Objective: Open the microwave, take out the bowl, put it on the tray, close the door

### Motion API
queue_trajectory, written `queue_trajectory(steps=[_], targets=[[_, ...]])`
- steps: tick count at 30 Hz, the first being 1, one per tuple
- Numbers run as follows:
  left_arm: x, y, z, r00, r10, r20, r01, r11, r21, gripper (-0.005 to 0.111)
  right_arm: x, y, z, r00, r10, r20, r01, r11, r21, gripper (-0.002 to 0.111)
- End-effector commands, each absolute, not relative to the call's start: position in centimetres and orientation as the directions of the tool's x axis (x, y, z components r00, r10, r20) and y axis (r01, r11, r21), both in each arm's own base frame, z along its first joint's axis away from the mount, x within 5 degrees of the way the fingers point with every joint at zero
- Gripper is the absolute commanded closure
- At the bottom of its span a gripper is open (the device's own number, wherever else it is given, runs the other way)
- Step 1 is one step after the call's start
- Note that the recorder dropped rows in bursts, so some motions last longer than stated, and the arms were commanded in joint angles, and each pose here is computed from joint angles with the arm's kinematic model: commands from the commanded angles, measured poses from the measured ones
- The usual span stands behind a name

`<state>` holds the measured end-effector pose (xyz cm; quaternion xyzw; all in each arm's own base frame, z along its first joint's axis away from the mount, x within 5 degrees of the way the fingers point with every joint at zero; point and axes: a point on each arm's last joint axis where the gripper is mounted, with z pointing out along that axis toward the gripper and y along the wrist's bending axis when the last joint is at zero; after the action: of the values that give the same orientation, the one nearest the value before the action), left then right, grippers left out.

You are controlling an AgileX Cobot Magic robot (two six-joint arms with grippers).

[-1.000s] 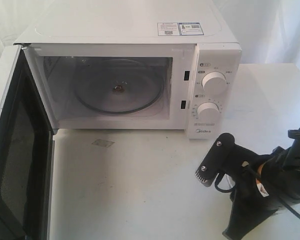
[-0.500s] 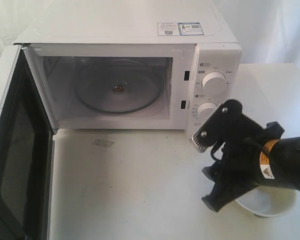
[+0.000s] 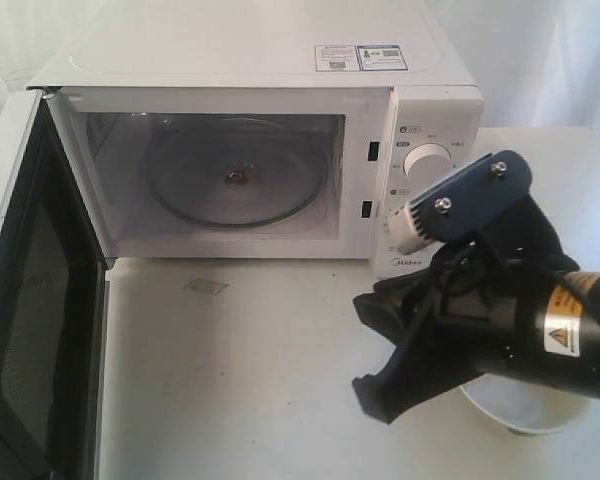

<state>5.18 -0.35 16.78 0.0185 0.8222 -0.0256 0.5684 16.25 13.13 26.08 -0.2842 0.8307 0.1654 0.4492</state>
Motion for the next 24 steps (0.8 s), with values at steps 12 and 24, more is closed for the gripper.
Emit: queue_trajectory(steps=[12,24], targets=[[5.2,-0.4,16.6,-0.355,-0.004,-0.935,0.059,0.998,-0.027,0.107,12.5,15.9,24.5,-0.291,-0.350,-0.890,-0.783,0.622,0.011,0.108],[5.6,-0.6,18.2,-0.204,-0.257,-0.944,0.041,0.962,-0.271,0.107,12.4,15.8,24.0,-0.297,-0.357,-0.886,-0.782,0.623,0.011,0.108]])
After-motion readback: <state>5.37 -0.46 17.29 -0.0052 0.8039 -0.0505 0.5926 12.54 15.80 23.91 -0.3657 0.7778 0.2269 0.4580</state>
